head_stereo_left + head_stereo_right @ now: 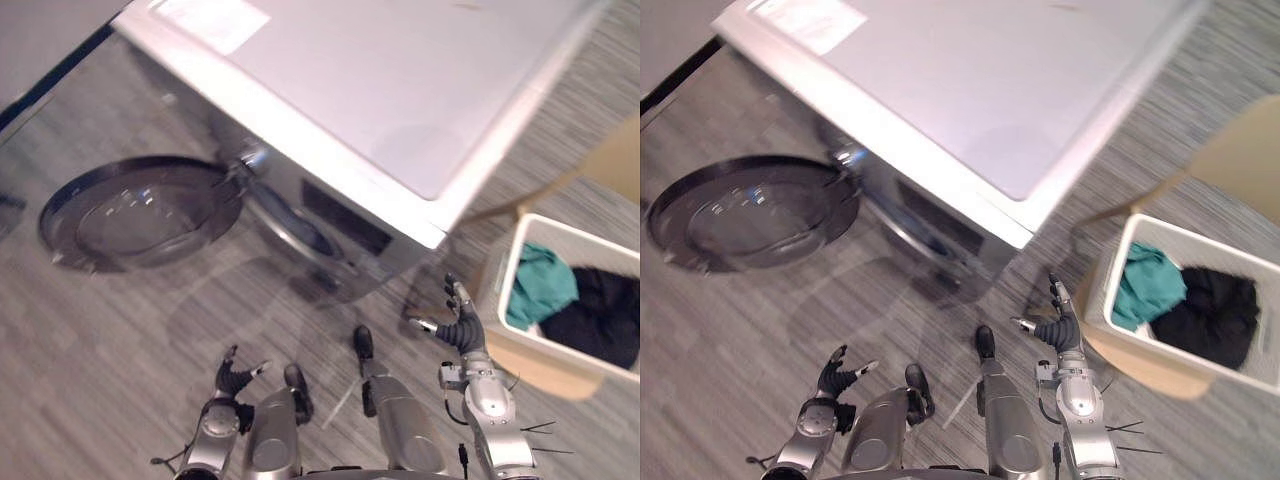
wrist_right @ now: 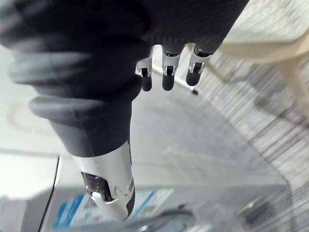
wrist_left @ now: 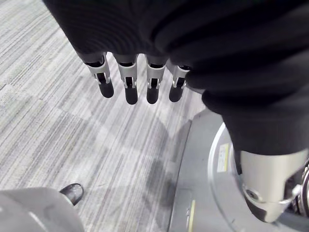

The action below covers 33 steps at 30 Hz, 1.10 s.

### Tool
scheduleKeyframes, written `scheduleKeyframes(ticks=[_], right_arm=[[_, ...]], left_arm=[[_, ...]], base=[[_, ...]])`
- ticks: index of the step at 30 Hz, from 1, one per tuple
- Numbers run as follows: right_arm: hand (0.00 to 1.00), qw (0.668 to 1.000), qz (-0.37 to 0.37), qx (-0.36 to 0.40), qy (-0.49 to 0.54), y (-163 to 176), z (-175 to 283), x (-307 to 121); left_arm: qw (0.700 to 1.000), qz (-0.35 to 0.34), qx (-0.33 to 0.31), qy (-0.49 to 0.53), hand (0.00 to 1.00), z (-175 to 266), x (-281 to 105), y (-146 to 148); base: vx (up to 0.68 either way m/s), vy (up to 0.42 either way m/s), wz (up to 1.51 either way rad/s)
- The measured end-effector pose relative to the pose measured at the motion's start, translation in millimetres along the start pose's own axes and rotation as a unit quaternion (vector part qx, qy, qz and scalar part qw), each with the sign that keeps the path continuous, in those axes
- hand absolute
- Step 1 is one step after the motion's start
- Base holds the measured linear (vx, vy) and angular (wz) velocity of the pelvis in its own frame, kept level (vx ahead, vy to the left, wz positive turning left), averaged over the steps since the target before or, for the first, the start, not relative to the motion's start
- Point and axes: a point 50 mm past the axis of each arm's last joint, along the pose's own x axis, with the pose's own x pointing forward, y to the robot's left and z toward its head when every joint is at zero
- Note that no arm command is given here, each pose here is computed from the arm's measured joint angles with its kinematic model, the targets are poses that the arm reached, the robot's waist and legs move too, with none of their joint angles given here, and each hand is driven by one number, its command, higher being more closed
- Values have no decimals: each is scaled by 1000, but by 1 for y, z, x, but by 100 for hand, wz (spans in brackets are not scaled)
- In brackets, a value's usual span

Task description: Pick up the laundry basket with both hands and put the clothes into the washing machine.

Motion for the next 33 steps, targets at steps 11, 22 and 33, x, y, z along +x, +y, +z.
scheduleKeyframes(ticks=[11, 22, 33], right_arm=[[0, 995, 68, -48, -55, 20, 23, 1], [0, 985, 66, -131, -90, 8, 32, -1], [0, 931, 50, -339, -128, -32, 59, 72]], left_arm=[[999, -27, 24, 35, 0, -19, -5, -12], [998, -37, 16, 44, 0, -23, -7, -18], [996, -38, 27, 72, 0, -42, -14, -15]], base=[[118, -223, -130], [166, 49, -47], [56, 102, 20]])
